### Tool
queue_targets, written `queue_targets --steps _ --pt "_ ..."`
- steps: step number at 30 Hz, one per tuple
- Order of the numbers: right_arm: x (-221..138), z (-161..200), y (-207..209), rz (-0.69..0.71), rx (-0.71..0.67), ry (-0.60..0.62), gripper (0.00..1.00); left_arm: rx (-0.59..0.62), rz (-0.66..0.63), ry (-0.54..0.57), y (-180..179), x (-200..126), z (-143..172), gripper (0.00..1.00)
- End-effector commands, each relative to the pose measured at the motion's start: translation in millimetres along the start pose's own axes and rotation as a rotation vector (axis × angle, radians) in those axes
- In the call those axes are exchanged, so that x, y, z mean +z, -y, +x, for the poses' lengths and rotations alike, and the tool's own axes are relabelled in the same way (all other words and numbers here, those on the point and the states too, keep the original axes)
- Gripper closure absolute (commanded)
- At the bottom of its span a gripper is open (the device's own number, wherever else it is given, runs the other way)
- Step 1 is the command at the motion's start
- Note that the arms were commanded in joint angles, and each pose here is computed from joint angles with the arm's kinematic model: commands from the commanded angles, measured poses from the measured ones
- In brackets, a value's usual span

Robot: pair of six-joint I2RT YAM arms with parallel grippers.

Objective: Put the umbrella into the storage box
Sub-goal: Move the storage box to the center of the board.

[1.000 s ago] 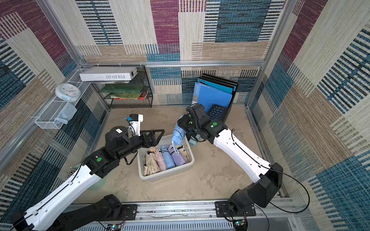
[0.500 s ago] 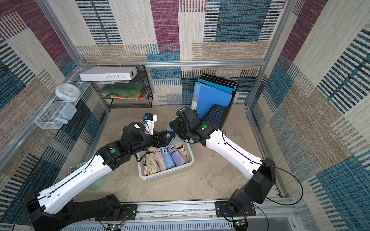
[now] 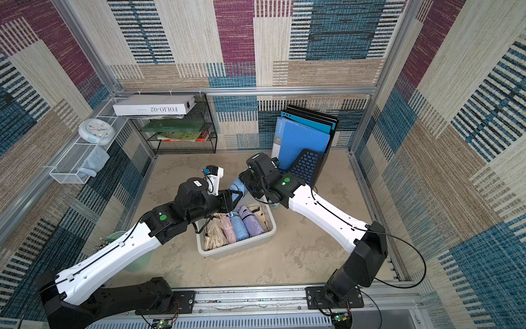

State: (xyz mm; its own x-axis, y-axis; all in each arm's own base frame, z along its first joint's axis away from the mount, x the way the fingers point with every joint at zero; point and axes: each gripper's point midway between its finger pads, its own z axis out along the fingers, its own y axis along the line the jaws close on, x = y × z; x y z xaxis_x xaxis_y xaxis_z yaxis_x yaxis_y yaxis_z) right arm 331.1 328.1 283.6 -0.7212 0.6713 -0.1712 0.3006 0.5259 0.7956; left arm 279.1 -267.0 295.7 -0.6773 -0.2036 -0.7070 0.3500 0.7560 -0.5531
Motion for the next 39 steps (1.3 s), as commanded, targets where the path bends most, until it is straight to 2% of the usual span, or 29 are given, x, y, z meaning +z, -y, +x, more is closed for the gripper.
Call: queue_targets --steps 1,4,8,11,14,20,23,27,32,35,39 --pt "-1 1 -11 -0.052 0.017 0.003 0.57 0.000 -0.007 0.030 0 4 -8 0.70" --pt "0 0 -9 -0.042 -0.022 0.009 0.45 -0.005 -0.023 0.034 -3 7 -8 0.83" --pt "-8 -10 -7 -0.028 -0.142 0.063 0.27 0.011 -0.046 0.044 -6 6 -12 0.99" --pt "-28 -28 -10 -0.032 -0.290 0.159 0.18 0.030 -0.063 0.044 -8 2 -15 1.00" --pt "-54 -45 -18 -0.038 -0.501 0.252 0.13 0.029 -0.048 0.039 -10 -2 -17 1.00" --pt "-101 -52 -39 -0.079 -1.084 0.346 0.15 0.045 0.047 -0.031 -6 -7 -24 1.00" --pt "-113 -34 -36 -0.127 -1.434 0.311 0.17 0.034 0.123 -0.066 -1 -12 -29 1.00" --pt "-125 2 -14 -0.237 -1.902 0.215 0.17 -0.025 0.239 -0.111 9 -19 -34 1.00" --pt "-132 6 -6 -0.240 -2.209 0.280 0.17 -0.164 0.306 -0.145 20 -26 -37 1.00" --pt "-128 14 -8 -0.276 -2.320 0.319 0.17 -0.281 0.386 -0.194 32 -28 -32 1.00" --pt "-117 24 -8 -0.302 -2.431 0.367 0.17 -0.392 0.385 -0.228 33 -32 -28 1.00"
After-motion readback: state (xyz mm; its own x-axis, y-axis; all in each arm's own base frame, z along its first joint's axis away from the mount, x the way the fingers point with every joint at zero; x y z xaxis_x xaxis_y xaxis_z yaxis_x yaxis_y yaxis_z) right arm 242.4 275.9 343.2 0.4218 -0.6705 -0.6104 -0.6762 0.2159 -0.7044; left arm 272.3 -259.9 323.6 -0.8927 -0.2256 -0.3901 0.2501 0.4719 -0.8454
